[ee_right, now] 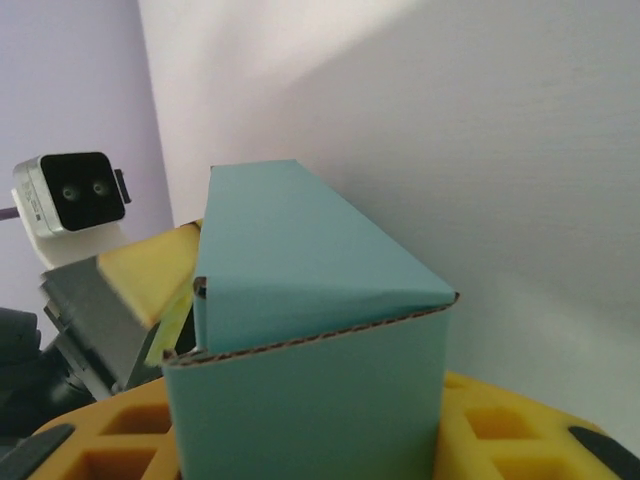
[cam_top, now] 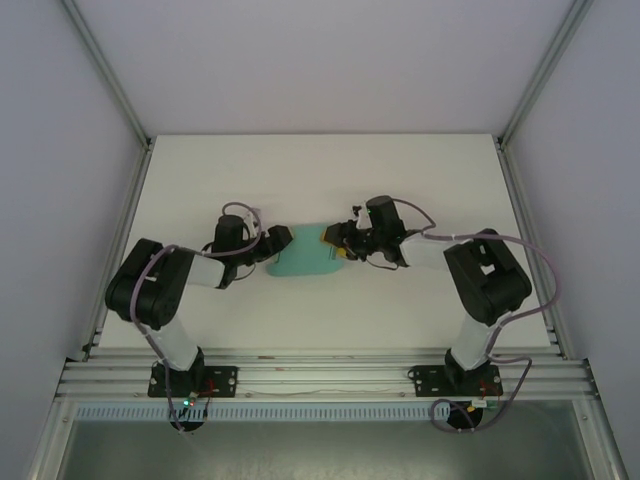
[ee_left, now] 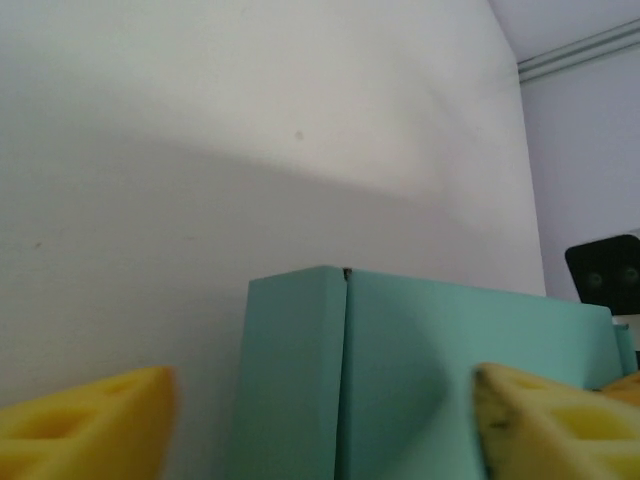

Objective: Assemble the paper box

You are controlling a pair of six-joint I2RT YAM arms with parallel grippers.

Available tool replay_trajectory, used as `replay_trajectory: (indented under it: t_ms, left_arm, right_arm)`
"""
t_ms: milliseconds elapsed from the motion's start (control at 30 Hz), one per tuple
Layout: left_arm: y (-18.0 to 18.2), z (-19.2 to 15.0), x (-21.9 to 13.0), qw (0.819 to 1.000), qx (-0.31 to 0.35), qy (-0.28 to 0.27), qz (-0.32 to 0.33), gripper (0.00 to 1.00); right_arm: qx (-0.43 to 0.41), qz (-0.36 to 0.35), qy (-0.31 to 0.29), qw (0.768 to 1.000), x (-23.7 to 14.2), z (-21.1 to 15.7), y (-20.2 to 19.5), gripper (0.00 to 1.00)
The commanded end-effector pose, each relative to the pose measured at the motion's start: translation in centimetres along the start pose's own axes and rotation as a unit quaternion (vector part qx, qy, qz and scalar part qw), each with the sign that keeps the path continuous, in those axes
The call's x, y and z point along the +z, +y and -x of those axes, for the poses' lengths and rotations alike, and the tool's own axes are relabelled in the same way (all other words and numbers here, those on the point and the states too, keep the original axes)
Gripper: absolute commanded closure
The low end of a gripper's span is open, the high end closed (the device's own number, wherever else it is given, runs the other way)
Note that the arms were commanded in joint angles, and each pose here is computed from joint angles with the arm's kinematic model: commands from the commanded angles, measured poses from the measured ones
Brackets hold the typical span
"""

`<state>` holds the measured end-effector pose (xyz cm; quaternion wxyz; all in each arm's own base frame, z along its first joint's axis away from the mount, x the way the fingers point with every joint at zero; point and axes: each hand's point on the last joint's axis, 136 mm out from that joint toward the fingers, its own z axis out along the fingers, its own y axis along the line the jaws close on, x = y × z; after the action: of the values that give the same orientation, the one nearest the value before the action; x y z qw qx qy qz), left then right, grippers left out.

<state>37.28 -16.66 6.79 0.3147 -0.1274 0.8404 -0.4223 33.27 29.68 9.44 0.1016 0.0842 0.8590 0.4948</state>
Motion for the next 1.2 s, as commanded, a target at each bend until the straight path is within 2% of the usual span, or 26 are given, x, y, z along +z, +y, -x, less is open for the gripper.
replay_trajectory:
  t_ms: [0, 67, 133, 200, 267, 333, 367, 400, 467, 500, 667, 800, 900, 1000, 1167]
  left_arm:
    - [-4.9, 4.0, -2.5, 0.990, 0.124, -0.063, -0.012, 0.00]
    - [-7.3, 4.9, -4.3, 0.973, 0.218, -0.076, 0.000, 0.00]
    - [-9.4, 5.0, -5.9, 0.947, 0.311, -0.075, 0.007, 0.00]
    - [-12.0, 3.0, -7.2, 0.906, 0.419, -0.047, -0.031, 0.00]
    - [-13.7, -0.2, -8.4, 0.852, 0.519, 0.004, -0.066, 0.00]
    - [-14.2, -3.0, -9.0, 0.802, 0.590, 0.048, -0.074, 0.00]
    - [-14.0, -4.2, -9.1, 0.772, 0.628, 0.071, -0.067, 0.00]
    - [-13.8, -4.8, -9.0, 0.751, 0.654, 0.082, -0.050, 0.00]
    - [-13.4, -5.1, -8.6, 0.716, 0.692, 0.091, -0.006, 0.00]
    - [-13.3, -5.0, -8.4, 0.705, 0.703, 0.094, 0.009, 0.00]
    - [-13.3, -4.7, -7.1, 0.663, 0.741, 0.103, 0.037, 0.00]
    - [-12.6, -3.1, -5.8, 0.632, 0.760, 0.095, 0.116, 0.00]
    - [-13.1, -2.3, -5.7, 0.623, 0.768, 0.062, 0.130, 0.00]
    - [-14.3, -2.3, -5.6, 0.620, 0.776, 0.035, 0.110, 0.00]
    - [-13.8, -3.0, -5.0, 0.615, 0.780, 0.053, 0.104, 0.03]
  right_arm:
    - [0.014, 0.009, -0.026, 1.000, -2.1, 1.4, 2.8, 0.57]
    - [0.046, -0.014, -0.027, 0.998, -3.3, 1.6, 2.6, 0.61]
    - [0.064, -0.028, -0.027, 0.997, -4.2, 1.6, 2.7, 0.62]
    - [0.091, -0.049, -0.032, 0.994, -5.5, 1.8, 2.6, 0.63]
    - [0.134, -0.063, -0.033, 0.988, -6.9, 2.1, 2.5, 0.66]
    - [0.171, -0.058, -0.028, 0.983, -8.0, 2.3, 3.0, 0.66]
    - [0.195, -0.058, -0.022, 0.979, -8.5, 2.2, 3.1, 0.66]
    - [0.219, -0.060, -0.013, 0.974, -8.8, 2.0, 3.2, 0.66]
    - [0.253, -0.059, 0.022, 0.965, -8.9, 1.2, 3.8, 0.67]
    - [0.265, -0.059, 0.041, 0.962, -8.8, 0.8, 4.1, 0.67]
    - [0.308, -0.065, 0.108, 0.943, -8.6, -0.6, 5.0, 0.68]
    - [0.327, -0.066, 0.134, 0.933, -8.8, -1.3, 5.4, 0.67]
    - [0.334, -0.085, 0.153, 0.926, -9.0, -2.4, 4.7, 0.67]
    - [0.341, -0.083, 0.164, 0.922, -8.9, -2.8, 4.6, 0.67]
    - [0.358, -0.052, 0.163, 0.918, -8.5, -2.6, 5.3, 0.69]
